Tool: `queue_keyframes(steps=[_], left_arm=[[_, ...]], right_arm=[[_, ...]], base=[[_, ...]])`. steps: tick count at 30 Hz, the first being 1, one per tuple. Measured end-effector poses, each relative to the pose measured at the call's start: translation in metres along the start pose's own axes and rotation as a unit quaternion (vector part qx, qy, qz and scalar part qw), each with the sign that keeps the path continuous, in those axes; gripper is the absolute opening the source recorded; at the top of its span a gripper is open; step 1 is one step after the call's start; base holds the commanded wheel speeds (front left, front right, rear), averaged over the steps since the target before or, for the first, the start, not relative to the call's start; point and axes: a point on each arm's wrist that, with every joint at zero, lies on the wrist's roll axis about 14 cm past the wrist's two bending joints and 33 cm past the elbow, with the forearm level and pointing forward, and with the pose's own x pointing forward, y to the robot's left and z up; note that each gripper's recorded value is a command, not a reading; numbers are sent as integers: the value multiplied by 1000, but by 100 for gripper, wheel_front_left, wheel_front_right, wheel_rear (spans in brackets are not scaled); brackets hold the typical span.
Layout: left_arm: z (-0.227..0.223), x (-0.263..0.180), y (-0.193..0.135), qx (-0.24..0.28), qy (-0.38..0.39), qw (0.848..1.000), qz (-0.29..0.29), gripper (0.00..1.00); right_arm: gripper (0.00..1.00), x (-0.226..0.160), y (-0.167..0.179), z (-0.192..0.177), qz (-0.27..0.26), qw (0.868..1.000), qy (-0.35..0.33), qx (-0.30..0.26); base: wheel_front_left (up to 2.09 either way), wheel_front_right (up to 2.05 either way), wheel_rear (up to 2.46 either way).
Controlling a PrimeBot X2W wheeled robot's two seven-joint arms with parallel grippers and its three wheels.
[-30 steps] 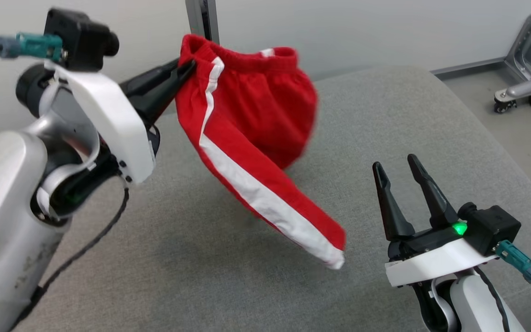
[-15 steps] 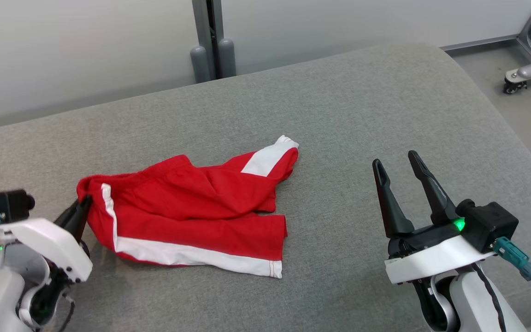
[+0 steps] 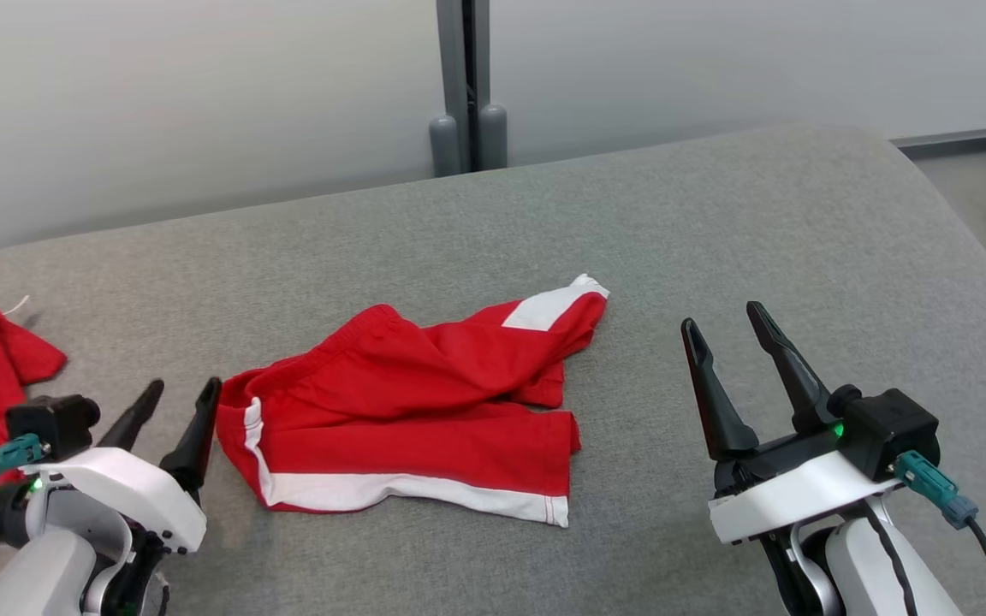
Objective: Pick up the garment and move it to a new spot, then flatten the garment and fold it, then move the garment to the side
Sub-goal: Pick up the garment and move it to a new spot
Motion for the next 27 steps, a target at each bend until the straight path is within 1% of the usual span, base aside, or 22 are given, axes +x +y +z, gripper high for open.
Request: queue_keyframes(steps=[4, 7, 10, 17, 23, 27], left_arm=[[32, -10, -4, 33, -67, 997, -7, 100], [53, -21, -3, 66, -109, 992, -6, 100], [69, -33, 0, 83, -147, 986, 11, 100], [83, -66, -2, 84, -210, 972, 60, 100], [73, -90, -1, 69, -230, 966, 99, 100], [58, -100, -1, 48, -226, 966, 114, 100]], right_arm=[[100, 2, 9, 0, 13, 1000, -1, 1], [100, 1, 13, -3, 17, 1000, 3, 3], [100, 3, 17, -3, 24, 1000, 2, 6], [100, 0, 22, -2, 27, 1000, -3, 13], [100, -13, 17, -12, 14, 1000, 12, 22], [100, -19, 14, -18, 7, 999, 22, 25]], base=[[0, 0, 0], [0, 0, 0], [0, 0, 0], [0, 0, 0], [0, 0, 0], [0, 0, 0]])
